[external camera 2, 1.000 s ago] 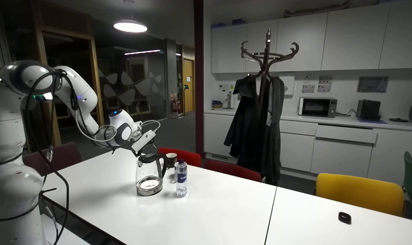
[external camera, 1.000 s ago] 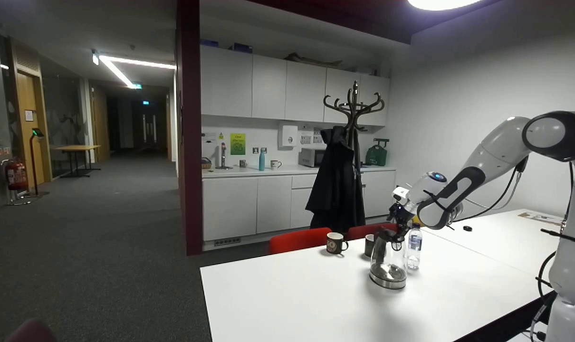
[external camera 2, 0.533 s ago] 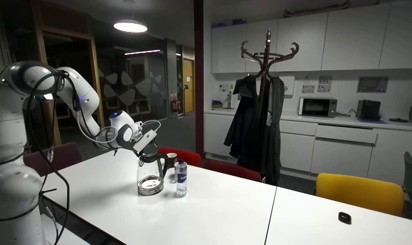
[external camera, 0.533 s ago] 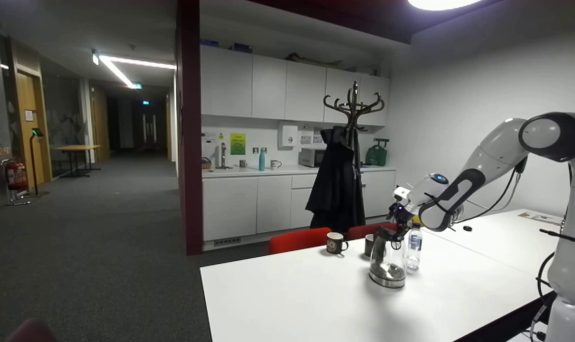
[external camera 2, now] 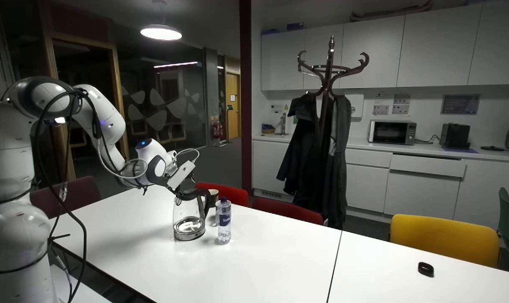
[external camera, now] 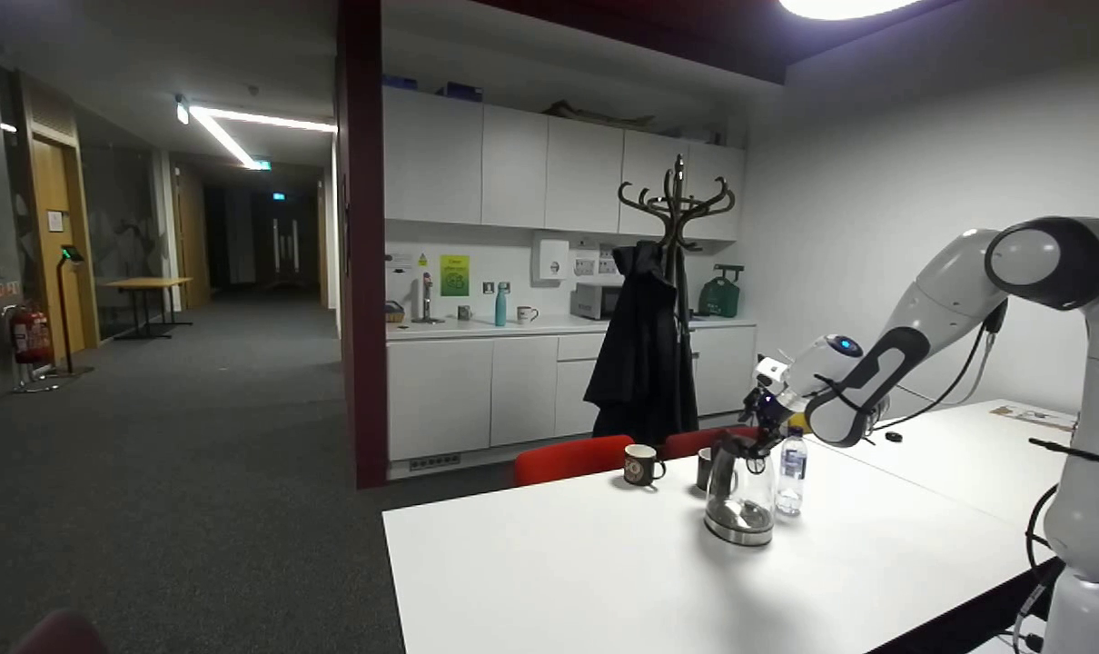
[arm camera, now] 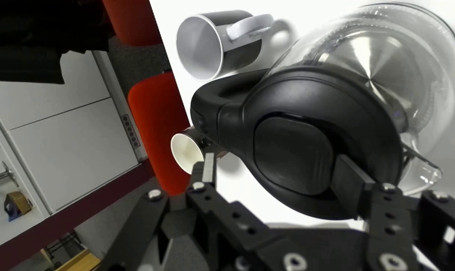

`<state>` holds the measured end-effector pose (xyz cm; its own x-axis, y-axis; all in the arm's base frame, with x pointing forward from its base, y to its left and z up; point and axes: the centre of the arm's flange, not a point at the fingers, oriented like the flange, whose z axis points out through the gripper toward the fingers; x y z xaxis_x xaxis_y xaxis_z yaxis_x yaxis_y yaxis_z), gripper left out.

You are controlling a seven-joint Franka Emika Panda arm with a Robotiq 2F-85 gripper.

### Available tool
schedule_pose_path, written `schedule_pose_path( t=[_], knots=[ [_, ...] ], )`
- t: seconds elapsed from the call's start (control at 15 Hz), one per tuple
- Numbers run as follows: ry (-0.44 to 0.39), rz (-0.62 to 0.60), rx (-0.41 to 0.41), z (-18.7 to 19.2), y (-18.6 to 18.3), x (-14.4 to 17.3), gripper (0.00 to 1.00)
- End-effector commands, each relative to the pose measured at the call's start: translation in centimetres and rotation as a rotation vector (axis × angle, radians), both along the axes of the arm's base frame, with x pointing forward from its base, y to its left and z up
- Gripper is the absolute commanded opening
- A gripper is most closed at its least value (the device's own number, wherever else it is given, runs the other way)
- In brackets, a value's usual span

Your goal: Open the kettle

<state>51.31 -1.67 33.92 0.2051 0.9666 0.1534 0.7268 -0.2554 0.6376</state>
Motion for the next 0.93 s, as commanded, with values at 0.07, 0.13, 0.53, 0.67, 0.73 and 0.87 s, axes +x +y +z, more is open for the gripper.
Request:
schedule_pose_path(
  t=[0.07,0.13,0.53,0.67,0.73,0.87],
  knots=[
    [-0.048,0.02,-0.027,-0.5,0.4,-0.2,0.42],
    [-0.049,0.022,-0.03,-0.5,0.4,-0.2,0.35],
    [-0.065,0.043,-0.041,-0.1,0.8,-0.3,0.0],
    [-0.091,0.057,-0.042,0.6,1.2,-0.3,0.01],
    [-0.101,0.062,-0.042,0.8,1.3,-0.3,0.01],
    [-0.122,0.072,-0.042,1.4,1.5,-0.3,0.01]
  ],
)
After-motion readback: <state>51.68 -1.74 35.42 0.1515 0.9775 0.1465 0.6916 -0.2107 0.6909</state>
